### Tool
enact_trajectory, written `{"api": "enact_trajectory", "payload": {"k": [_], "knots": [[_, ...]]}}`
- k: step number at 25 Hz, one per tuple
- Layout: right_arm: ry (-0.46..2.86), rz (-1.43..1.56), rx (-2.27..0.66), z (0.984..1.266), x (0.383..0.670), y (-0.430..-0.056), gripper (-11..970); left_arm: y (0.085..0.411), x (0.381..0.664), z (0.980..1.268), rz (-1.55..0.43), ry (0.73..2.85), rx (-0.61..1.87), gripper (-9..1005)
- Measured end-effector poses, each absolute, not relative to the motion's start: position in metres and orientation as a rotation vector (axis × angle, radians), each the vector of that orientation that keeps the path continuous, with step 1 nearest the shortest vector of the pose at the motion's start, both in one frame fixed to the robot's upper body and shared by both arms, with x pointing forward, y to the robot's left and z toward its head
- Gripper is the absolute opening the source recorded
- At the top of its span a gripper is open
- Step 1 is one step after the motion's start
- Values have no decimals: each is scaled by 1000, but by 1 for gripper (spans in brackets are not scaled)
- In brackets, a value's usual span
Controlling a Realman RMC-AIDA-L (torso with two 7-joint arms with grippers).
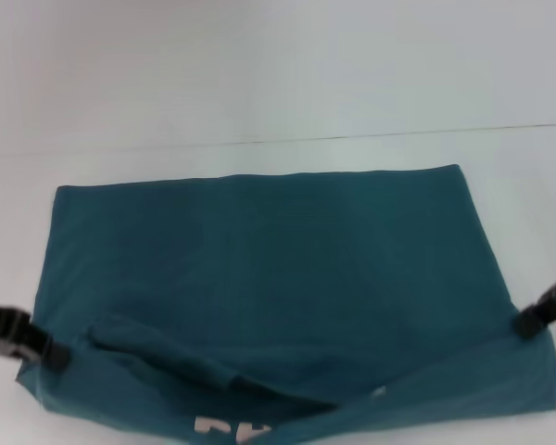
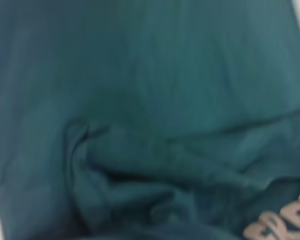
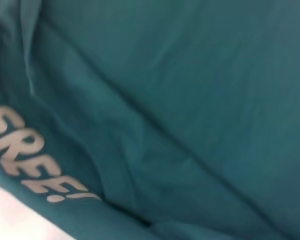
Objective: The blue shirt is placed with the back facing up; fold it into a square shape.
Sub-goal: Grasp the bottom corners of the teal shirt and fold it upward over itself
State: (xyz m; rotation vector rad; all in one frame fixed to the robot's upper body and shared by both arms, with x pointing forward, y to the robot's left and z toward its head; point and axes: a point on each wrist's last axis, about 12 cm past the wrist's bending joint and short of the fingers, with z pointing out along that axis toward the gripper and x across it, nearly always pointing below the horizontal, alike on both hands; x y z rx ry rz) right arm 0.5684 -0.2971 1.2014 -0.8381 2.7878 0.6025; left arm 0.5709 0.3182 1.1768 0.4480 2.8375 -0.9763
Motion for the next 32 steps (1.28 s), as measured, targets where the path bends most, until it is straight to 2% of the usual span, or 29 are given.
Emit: {"api": "enact_trajectory", "payload": {"k": [6,16,22,32], "knots": [[2723,585,-729,1211,577,-301,31,321,584,1189,-1008,2657,342,61],[2612,503,-557,1216,594,-314,31,318,608,1191,-957,2480,209,61],[2555,464,-511,1209,606,-309,31,308,625,1182,-947,2379,138,61],[2532,452,-393,1183,629,-310,32,301,641,1177,-819,2353,113,61]]}}
